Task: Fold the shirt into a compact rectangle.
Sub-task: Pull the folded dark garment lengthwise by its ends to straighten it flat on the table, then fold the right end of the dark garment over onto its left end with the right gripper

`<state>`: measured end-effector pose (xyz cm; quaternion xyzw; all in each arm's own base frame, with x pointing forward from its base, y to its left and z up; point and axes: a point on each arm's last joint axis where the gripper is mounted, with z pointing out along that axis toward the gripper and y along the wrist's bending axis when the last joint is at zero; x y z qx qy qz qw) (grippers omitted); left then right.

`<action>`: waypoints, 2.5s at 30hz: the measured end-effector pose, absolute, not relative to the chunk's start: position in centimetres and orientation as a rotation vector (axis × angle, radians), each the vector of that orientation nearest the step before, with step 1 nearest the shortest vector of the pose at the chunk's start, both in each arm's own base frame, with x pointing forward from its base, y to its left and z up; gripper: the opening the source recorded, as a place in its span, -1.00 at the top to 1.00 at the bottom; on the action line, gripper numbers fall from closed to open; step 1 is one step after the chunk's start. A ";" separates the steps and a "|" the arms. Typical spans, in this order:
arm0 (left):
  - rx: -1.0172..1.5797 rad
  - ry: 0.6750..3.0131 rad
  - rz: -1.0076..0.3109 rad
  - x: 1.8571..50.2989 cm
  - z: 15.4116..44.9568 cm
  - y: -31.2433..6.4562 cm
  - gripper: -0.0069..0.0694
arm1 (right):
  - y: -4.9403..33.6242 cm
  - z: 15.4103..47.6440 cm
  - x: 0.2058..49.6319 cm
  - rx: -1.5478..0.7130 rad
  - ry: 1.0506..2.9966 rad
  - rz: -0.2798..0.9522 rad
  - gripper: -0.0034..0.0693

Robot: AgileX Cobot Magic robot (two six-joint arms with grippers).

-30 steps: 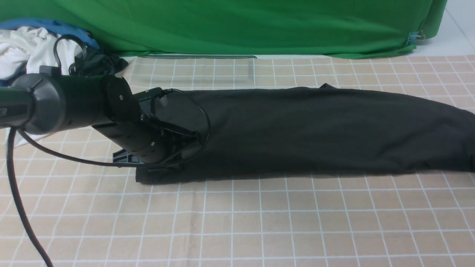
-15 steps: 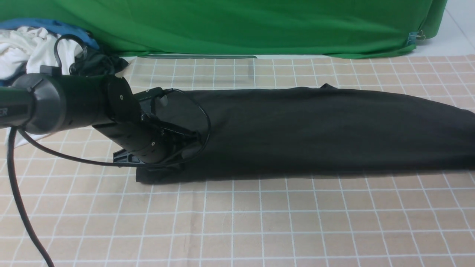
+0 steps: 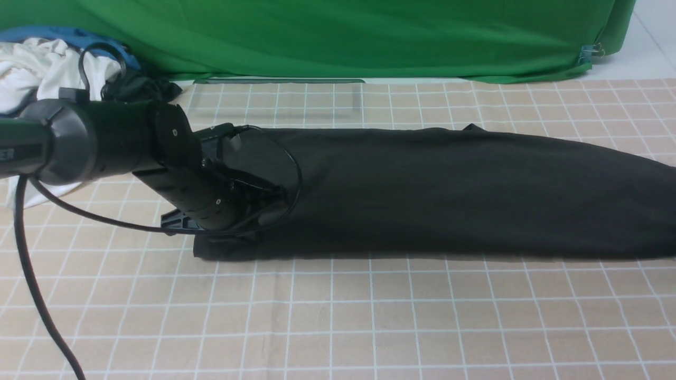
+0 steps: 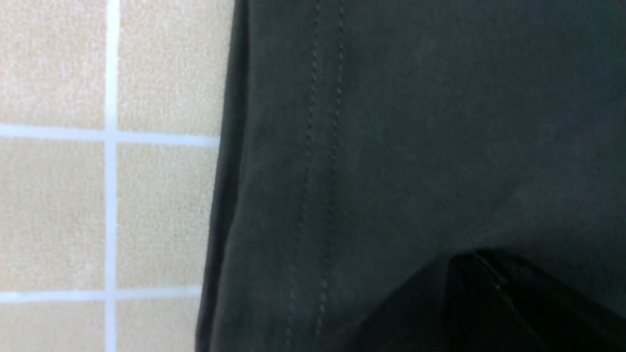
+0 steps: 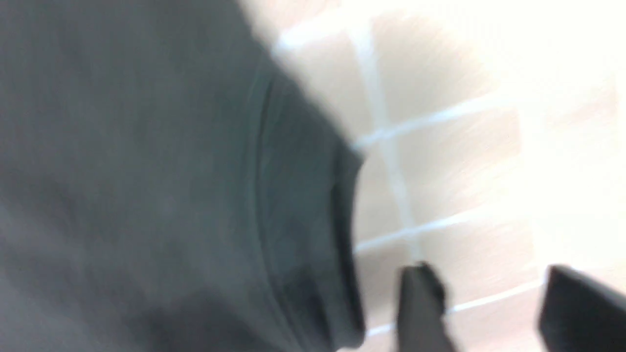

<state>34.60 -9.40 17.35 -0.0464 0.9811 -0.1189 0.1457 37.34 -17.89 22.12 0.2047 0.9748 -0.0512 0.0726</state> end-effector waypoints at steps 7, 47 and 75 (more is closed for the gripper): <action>-0.134 2.745 -0.344 33.8 21.0 -9.1 0.79 | -16.9 25.4 39.2 0.592 2.829 -0.042 -0.64; -0.056 2.639 -0.357 29.1 29.2 -8.0 0.79 | -18.1 23.7 40.9 0.472 2.925 -0.099 0.56; -0.086 2.612 -0.445 27.8 30.9 -8.1 0.79 | 21.2 31.6 42.2 -0.332 2.516 0.513 0.56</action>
